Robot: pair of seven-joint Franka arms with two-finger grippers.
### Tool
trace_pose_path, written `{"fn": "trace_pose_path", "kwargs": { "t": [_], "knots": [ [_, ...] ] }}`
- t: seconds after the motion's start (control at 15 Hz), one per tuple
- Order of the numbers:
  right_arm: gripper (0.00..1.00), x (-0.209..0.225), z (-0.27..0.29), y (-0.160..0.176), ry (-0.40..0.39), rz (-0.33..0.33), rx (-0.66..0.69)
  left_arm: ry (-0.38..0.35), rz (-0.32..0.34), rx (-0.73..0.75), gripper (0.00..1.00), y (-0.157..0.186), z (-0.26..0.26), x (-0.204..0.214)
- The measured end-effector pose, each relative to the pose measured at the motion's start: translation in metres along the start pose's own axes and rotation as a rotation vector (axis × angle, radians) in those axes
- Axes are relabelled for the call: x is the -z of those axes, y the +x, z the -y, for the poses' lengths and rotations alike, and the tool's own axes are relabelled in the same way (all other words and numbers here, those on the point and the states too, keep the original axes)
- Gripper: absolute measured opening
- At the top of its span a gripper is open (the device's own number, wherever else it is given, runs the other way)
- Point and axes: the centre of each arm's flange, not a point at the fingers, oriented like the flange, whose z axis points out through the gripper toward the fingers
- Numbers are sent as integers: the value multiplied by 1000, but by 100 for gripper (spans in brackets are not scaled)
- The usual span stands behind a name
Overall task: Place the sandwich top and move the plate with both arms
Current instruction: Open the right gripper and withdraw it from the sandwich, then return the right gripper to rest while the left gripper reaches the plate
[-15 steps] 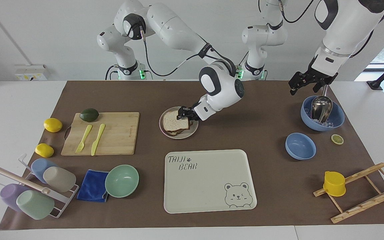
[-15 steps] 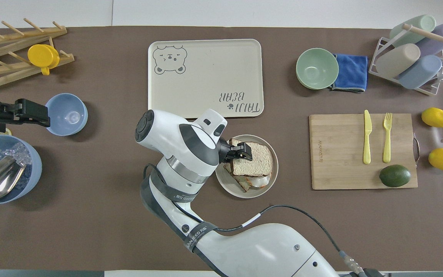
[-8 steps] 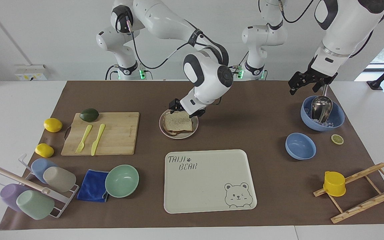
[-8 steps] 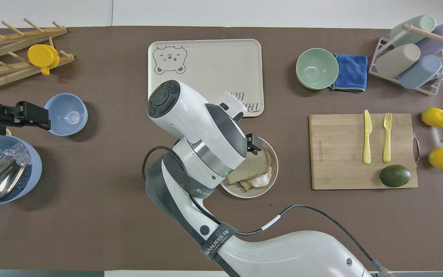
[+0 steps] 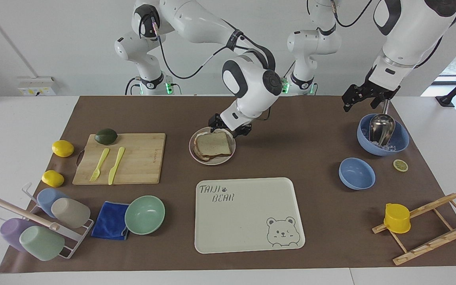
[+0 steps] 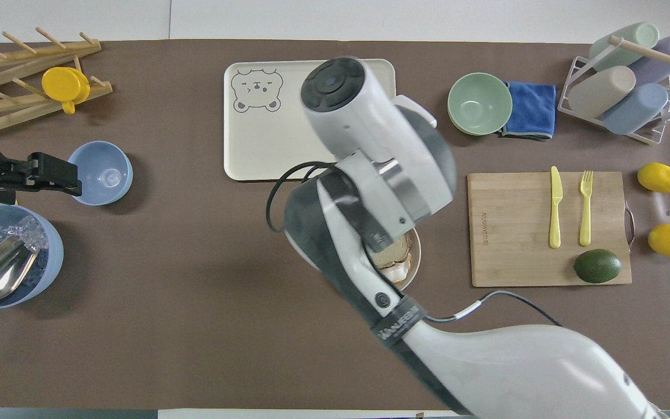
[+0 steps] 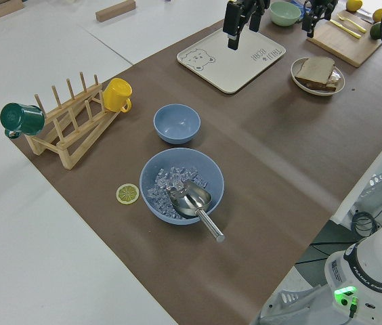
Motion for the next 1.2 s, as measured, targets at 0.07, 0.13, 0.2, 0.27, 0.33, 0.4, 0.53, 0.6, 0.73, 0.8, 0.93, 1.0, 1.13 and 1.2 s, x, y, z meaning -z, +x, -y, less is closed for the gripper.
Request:
{"fn": "trace_pose_path", "kwargs": {
  "t": [0.07, 0.13, 0.2, 0.27, 0.33, 0.4, 0.53, 0.6, 0.73, 0.8, 0.93, 1.0, 1.13, 1.2],
  "knots": [
    [100, 14, -43, 14, 53, 3, -25, -15, -3, 0, 100, 0, -2, 0],
    [100, 27, -84, 23, 98, 1, -48, -30, -8, 1, 100, 1, -3, 0],
    [100, 37, -122, 28, 130, -2, -57, -40, -16, 1, 100, 2, -4, -1],
    [100, 44, -153, 30, 147, 1, -54, -47, -26, 1, 100, 4, -5, -3],
    [100, 49, -180, 29, 159, 4, -48, -59, -39, 0, 100, 5, -7, -5],
    [100, 54, -202, 28, 171, 2, -46, -87, -55, 4, 100, 7, -11, -8],
    [100, 61, -235, 20, 188, -4, -42, -146, -78, 33, 100, 10, -18, -19],
    [100, 64, -246, 14, 195, -8, -33, -160, -86, 55, 100, 10, -23, -28],
    [100, 67, -264, 2, 206, -10, -10, -169, -98, 76, 100, 9, -45, -48],
    [100, 65, -273, -3, 211, -3, 0, -171, -106, 74, 100, 8, -58, -60],
    [100, 60, -291, -10, 221, 14, 4, -192, -111, 66, 100, 4, -80, -79],
    [100, 59, -299, -13, 225, 16, 6, -213, -110, 67, 100, 3, -88, -88],
    [100, 59, -313, -20, 231, 18, 3, -234, -112, 78, 100, 7, -108, -112],
    [100, 59, -320, -23, 242, 19, 2, -238, -116, 88, 100, 11, -122, -126]
  ]
}}
